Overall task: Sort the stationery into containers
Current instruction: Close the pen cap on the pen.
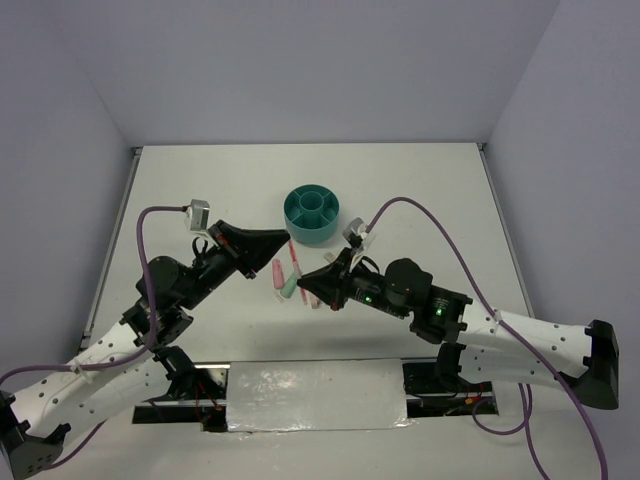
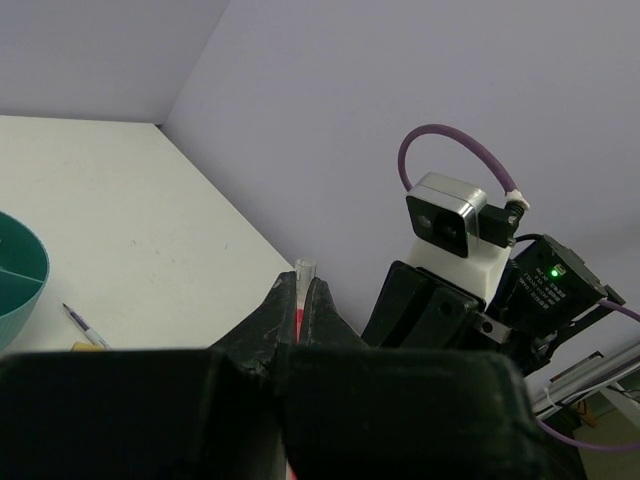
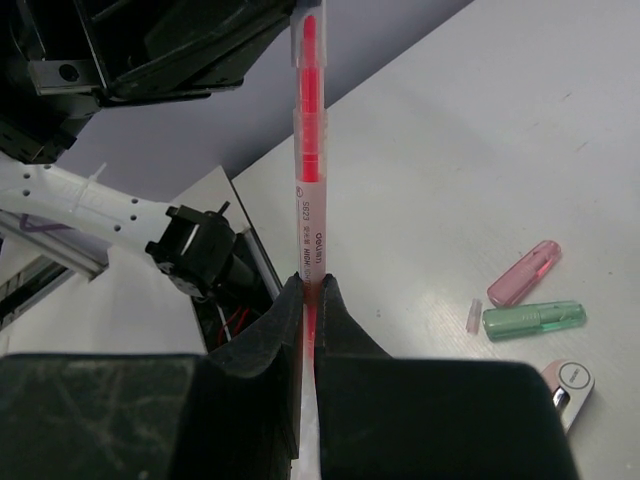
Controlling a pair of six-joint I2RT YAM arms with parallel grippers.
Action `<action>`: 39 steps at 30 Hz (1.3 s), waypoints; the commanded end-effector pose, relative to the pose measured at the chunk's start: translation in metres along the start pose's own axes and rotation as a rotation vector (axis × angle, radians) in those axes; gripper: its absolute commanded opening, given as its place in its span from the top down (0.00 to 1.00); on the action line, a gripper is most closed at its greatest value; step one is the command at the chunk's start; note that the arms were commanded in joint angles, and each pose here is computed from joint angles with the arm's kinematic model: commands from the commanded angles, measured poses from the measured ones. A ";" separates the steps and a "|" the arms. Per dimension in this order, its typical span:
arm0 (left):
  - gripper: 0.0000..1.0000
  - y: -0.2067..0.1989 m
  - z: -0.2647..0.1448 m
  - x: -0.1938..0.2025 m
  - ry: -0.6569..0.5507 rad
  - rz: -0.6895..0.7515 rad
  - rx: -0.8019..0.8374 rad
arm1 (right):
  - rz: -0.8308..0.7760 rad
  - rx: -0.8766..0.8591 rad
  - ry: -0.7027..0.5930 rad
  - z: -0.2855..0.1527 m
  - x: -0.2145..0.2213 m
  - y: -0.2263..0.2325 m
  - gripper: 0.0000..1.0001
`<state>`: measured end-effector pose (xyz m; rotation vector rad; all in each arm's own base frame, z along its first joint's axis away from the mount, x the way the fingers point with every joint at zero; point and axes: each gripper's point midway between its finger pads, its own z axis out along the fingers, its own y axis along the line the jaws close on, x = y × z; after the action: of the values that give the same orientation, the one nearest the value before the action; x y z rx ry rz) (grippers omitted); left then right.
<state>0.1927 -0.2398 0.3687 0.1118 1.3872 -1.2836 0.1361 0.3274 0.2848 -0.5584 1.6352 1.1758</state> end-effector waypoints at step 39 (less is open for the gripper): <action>1.00 0.022 -0.007 0.069 0.249 -0.056 -0.019 | -0.197 -0.209 -0.404 -0.008 -0.128 0.042 1.00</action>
<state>0.1946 -0.2440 0.3722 0.1118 1.3463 -1.3255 0.1525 0.3296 0.3085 -0.6632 1.4768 1.1555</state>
